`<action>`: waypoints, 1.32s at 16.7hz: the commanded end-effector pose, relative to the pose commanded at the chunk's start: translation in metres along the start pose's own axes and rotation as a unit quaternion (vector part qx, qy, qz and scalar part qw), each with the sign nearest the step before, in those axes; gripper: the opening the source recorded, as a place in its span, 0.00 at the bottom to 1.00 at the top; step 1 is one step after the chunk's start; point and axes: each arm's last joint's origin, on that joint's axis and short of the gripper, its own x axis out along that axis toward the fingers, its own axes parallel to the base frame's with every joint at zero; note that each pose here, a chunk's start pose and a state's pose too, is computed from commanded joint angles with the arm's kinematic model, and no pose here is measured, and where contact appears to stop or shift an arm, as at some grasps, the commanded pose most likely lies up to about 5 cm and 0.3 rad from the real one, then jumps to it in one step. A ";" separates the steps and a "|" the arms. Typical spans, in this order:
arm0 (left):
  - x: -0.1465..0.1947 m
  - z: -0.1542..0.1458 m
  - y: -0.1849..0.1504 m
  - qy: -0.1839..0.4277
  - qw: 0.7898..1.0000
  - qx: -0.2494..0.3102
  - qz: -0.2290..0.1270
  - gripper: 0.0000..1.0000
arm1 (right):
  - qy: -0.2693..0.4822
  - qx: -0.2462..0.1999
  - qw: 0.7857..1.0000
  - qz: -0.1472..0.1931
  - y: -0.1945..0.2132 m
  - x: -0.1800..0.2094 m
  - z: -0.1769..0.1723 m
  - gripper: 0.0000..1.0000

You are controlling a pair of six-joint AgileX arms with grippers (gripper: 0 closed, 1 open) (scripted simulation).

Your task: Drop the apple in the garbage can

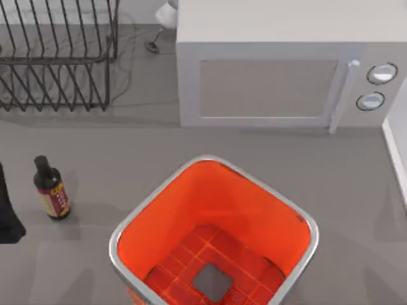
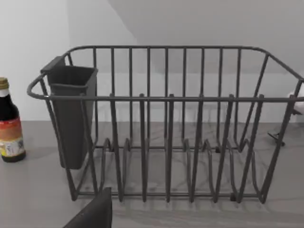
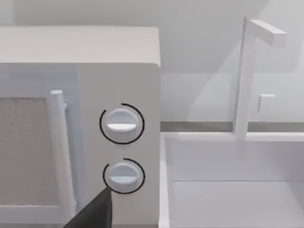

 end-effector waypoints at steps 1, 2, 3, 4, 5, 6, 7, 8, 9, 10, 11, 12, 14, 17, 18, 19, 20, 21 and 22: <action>0.000 0.000 0.000 0.000 1.000 0.000 0.000 1.00 | 0.000 0.000 1.000 0.000 0.000 0.000 0.000 1.00; 0.000 0.000 0.000 0.000 1.000 0.000 0.000 1.00 | 0.000 0.000 1.000 0.000 0.000 0.000 0.000 1.00; 0.000 0.002 0.000 0.005 1.000 0.001 0.002 1.00 | 0.000 0.000 1.000 0.000 0.000 0.000 0.000 1.00; 0.000 0.005 0.001 0.015 1.000 0.002 0.005 1.00 | 0.000 0.000 1.000 0.000 0.000 0.000 0.000 1.00; 0.001 0.010 0.002 0.029 1.000 0.004 0.009 1.00 | 0.000 0.000 1.000 0.000 0.000 0.000 0.000 1.00; 0.001 0.017 0.003 0.046 0.999 0.006 0.014 1.00 | 0.000 0.000 1.000 0.000 0.000 0.000 0.000 1.00; 0.003 0.026 0.004 0.067 0.998 0.007 0.018 1.00 | 0.000 0.000 1.000 0.000 0.000 0.000 0.000 1.00; 0.006 0.036 0.006 0.090 0.996 0.009 0.023 1.00 | 0.000 0.000 1.000 0.000 0.000 0.000 0.000 1.00; 0.010 0.047 0.007 0.116 0.993 0.011 0.027 1.00 | 0.000 0.000 1.000 0.000 0.000 0.000 0.000 1.00; 0.016 0.059 0.009 0.146 0.989 0.012 0.031 1.00 | 0.000 0.000 1.000 0.000 0.000 0.000 0.000 1.00; 0.025 0.070 0.012 0.180 0.983 0.012 0.035 1.00 | 0.000 0.000 1.000 0.000 0.000 0.000 0.000 1.00; 0.036 0.080 0.015 0.217 0.975 0.012 0.039 1.00 | 0.000 0.000 1.000 0.000 0.000 0.000 0.000 1.00; 0.069 0.095 0.023 0.300 0.953 0.009 0.045 1.00 | 0.000 0.000 1.000 0.000 0.000 0.000 0.000 1.00; 0.132 0.092 0.041 0.433 0.900 -0.004 0.048 1.00 | 0.000 0.000 1.000 0.000 0.000 0.000 0.000 1.00; 0.153 0.085 0.048 0.474 0.879 -0.009 0.048 1.00 | 0.000 0.000 1.000 0.000 0.000 0.000 0.000 1.00; 0.171 0.077 0.054 0.511 0.858 -0.014 0.047 1.00 | 0.000 0.000 1.000 0.000 0.000 0.000 0.000 1.00; 0.188 0.069 0.061 0.543 0.838 -0.019 0.047 1.00 | 0.000 0.000 1.000 0.000 0.000 0.000 0.000 1.00; 0.203 0.060 0.068 0.570 0.820 -0.025 0.047 1.00 | 0.000 0.000 1.000 0.000 0.000 0.000 0.000 1.00; 0.217 0.053 0.075 0.593 0.804 -0.030 0.046 1.00 | 0.000 0.000 1.000 0.000 0.000 0.000 0.000 1.00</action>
